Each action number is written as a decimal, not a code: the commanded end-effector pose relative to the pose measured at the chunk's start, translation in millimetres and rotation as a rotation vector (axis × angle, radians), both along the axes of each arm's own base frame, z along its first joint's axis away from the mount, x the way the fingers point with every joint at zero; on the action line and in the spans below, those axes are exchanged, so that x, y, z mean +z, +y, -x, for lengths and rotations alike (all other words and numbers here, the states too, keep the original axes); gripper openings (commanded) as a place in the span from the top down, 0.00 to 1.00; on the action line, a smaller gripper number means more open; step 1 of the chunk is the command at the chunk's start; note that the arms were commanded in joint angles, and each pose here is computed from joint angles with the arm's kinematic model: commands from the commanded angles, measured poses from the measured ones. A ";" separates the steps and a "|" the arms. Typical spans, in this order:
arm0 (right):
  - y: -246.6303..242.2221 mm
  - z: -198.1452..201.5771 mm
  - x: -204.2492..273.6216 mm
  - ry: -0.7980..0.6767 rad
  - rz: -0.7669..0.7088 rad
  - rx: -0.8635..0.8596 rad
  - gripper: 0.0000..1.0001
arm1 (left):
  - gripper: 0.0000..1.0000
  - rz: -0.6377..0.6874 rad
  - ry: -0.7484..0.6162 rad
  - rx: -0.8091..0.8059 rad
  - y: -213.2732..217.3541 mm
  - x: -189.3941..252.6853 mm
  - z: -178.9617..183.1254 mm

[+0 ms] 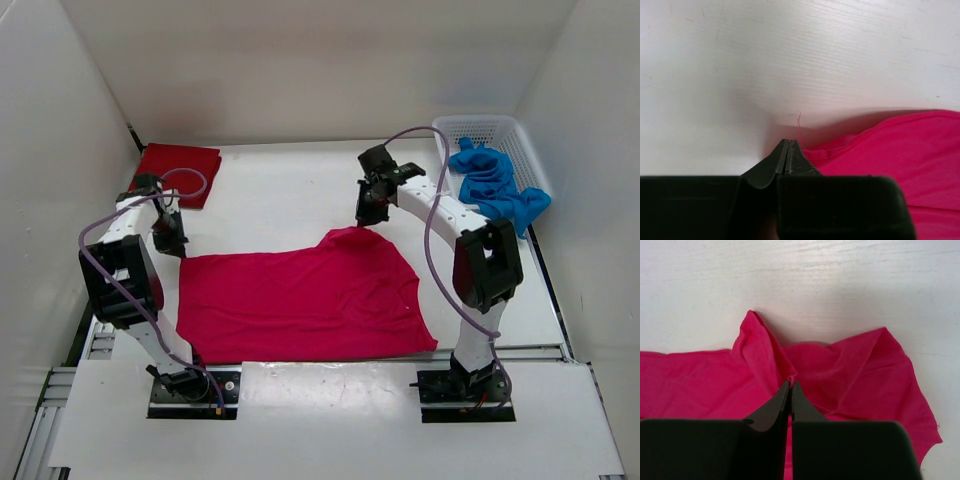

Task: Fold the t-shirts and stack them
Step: Grap the side of the flattened tshirt furthest away from the robot with both arms, then fold the other side of the tshirt into a rectangle

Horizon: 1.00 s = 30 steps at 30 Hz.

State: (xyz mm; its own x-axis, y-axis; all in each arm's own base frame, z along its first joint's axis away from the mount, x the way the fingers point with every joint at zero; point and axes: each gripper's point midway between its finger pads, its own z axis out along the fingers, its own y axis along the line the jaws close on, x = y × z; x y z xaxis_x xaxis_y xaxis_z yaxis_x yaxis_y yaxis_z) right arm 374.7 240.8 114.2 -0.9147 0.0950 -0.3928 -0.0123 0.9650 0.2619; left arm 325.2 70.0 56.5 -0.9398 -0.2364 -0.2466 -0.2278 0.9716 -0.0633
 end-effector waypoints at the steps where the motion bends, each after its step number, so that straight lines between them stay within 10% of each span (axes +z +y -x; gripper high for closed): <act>1: 2.4 8.3 6.4 -0.022 -0.018 0.026 1.00 | 0.90 0.021 -0.065 -0.013 -7.6 29.4 -0.1; 15: -96.2 125.3 16.4 -0.058 0.057 -0.101 1.00 | 0.90 -0.173 -0.004 0.026 8.3 23.1 68.9; 30: -98.1 155.4 -25.8 0.048 0.004 -0.151 1.00 | 0.90 -0.195 0.032 -0.009 0.3 4.3 81.8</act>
State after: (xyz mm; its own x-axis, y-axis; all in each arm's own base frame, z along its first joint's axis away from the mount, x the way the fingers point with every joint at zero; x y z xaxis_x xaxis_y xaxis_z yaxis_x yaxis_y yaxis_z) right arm 211.2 135.3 87.4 -0.9204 0.1874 -0.3432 0.1179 0.9698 0.2134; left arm 233.4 69.5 51.3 -0.9618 -0.1991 -0.1877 -0.2229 0.9679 0.1157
